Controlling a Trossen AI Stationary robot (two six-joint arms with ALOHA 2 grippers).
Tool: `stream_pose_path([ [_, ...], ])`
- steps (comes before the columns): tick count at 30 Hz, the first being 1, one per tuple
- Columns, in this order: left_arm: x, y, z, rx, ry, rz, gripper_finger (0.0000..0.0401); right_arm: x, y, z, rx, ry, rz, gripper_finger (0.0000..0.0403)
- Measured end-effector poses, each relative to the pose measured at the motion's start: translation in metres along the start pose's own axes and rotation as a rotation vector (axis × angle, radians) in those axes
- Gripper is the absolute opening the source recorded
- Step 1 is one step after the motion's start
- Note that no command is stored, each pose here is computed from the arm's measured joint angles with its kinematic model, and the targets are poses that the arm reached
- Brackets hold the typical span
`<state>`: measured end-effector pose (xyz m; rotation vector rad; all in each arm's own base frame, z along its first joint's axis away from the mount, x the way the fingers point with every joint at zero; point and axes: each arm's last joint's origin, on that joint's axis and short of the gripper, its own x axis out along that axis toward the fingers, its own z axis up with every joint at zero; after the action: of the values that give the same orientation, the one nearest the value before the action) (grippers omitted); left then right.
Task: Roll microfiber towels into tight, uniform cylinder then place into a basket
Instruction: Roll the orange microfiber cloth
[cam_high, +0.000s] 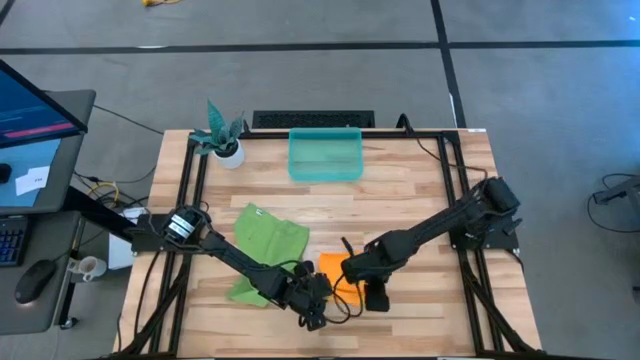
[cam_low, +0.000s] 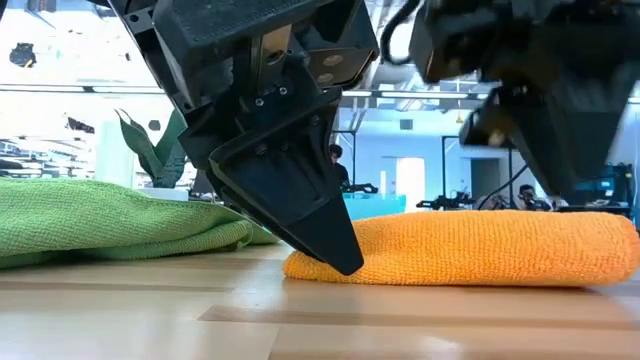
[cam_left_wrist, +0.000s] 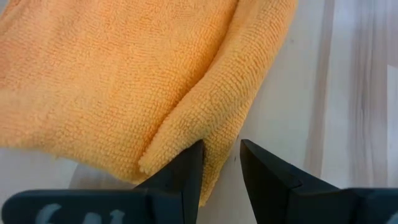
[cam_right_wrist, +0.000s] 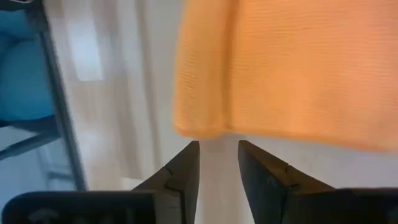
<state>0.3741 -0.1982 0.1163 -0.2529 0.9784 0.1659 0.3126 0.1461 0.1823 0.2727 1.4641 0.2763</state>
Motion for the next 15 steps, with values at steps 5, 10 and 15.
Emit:
stream_pose_path([
  [5, 0.0, 0.0, 0.0, -0.005, -0.003, 0.002, 0.0105, -0.024, 0.013, -0.018, -0.111, -0.141, -0.113, 0.0137],
  [10, 0.0, 0.0, 0.0, 0.004, -0.006, 0.004, 0.0105, -0.006, 0.04, -0.033, -0.253, -0.451, -0.119, 0.0134],
  [15, 0.0, 0.0, 0.0, 0.002, -0.012, 0.003, 0.0105, 0.021, 0.061, -0.048, -0.345, -0.555, -0.016, 0.0133],
])
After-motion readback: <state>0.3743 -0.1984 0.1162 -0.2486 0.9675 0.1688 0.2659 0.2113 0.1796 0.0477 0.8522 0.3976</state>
